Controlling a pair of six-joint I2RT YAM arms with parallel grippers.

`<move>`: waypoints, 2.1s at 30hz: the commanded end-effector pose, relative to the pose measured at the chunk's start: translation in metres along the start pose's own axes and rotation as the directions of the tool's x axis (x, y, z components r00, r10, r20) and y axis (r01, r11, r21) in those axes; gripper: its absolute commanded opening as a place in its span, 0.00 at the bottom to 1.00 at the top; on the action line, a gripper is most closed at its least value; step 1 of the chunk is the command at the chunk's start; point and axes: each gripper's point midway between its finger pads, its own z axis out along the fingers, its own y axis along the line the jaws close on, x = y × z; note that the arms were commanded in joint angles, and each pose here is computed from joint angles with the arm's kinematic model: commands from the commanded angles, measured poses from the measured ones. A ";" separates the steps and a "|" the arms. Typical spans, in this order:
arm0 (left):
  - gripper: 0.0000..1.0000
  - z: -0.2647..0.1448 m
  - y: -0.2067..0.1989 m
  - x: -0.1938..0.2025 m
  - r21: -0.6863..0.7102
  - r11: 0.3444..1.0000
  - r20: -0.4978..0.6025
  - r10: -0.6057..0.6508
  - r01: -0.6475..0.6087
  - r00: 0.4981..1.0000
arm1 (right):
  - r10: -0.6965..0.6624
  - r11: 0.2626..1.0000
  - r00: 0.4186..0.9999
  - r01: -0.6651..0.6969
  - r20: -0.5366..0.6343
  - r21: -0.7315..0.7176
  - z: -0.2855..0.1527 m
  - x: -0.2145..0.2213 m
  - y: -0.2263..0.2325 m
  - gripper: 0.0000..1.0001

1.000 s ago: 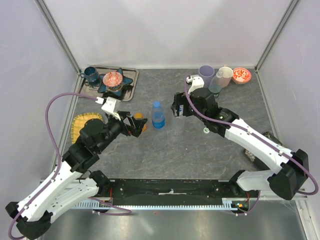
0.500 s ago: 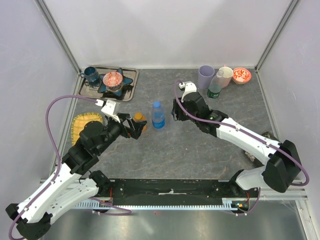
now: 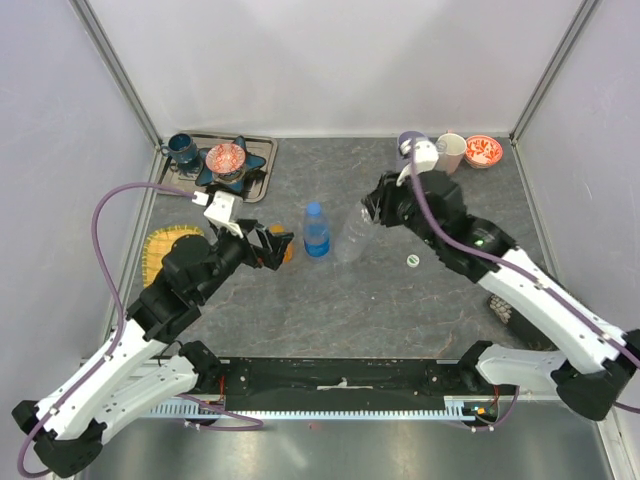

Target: Unscrew the bottle caps

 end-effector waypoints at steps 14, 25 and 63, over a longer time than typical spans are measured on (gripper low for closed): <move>0.99 -0.013 -0.142 -0.113 0.810 0.586 0.066 -0.053 -0.023 0.996 | 0.132 0.794 0.985 -0.037 0.113 -0.607 -0.126 -0.100 0.113 0.00; 1.00 -0.014 -0.157 -0.077 0.897 0.439 -0.061 0.007 0.052 0.998 | 0.139 0.774 0.983 -0.030 0.123 -0.632 -0.115 -0.104 0.122 0.00; 0.50 0.030 -0.134 -0.052 0.730 0.676 0.036 0.110 -0.101 0.993 | 0.214 0.789 0.967 -0.088 0.138 -0.609 -0.113 -0.105 0.117 0.81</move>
